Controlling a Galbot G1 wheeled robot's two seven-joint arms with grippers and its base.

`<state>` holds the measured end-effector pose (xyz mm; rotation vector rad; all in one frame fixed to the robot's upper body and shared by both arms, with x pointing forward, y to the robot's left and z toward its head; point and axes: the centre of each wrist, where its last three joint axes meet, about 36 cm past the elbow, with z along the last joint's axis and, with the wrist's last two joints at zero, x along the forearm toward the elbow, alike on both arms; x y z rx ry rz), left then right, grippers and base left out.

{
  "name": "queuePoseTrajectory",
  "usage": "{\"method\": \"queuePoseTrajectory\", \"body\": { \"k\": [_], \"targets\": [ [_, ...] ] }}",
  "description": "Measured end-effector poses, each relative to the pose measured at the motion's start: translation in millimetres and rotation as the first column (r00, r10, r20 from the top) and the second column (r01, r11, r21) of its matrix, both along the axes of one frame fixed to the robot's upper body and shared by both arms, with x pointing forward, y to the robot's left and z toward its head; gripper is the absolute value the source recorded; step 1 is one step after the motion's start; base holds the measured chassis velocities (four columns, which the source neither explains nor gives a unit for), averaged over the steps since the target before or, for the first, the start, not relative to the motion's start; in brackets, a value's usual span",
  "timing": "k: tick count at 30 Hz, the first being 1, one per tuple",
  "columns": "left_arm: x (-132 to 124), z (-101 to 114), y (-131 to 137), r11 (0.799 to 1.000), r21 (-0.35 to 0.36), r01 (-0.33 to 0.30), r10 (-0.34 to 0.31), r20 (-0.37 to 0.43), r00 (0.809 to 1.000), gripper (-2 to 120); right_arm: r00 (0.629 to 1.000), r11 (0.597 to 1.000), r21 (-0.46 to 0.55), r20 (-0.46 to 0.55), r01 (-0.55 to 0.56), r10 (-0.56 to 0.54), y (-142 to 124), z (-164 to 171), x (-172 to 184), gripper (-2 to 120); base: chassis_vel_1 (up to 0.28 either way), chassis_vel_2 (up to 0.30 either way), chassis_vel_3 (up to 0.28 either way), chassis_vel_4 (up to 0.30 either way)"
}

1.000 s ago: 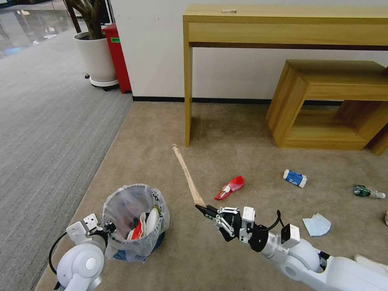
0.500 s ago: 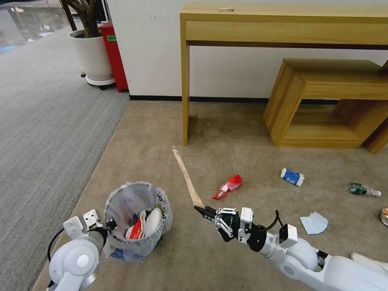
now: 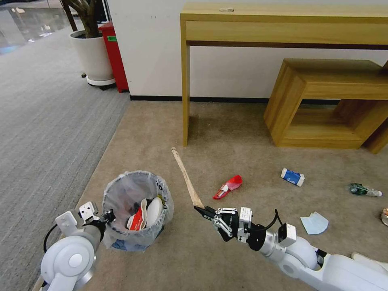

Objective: Pick up the trash bin and place the garbage on the floor into it.

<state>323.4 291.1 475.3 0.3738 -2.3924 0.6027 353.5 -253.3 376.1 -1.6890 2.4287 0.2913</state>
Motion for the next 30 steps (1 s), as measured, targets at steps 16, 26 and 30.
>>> {"method": "queuePoseTrajectory", "body": {
  "k": [16, 26, 30],
  "targets": [
    [4.2, 0.4, -0.9, 1.0, -0.008, 0.007, -0.008, -0.01, 1.0, 0, 0.996, 0.995, 0.047, -0.009, -0.093, 0.094, 22.7, 25.9, 0.9, 0, 0.0, 0.0, 0.0, 0.0],
    [13.8, -8.9, -1.0, 1.0, -0.016, 0.003, -0.004, -0.025, 1.0, 0, 0.985, 0.984, 0.052, 0.0, -0.172, 0.172, 33.2, 42.9, 4.5, 0, 0.0, 0.0, 0.0, 0.0],
    [17.8, -10.4, 1.2, 1.0, -0.015, 0.001, -0.002, -0.026, 1.0, 0, 0.98, 0.979, 0.053, -0.006, -0.199, 0.199, 37.6, 44.9, 3.4, 0, 0.0, 0.0, 0.0, 0.0]
  ]
}}
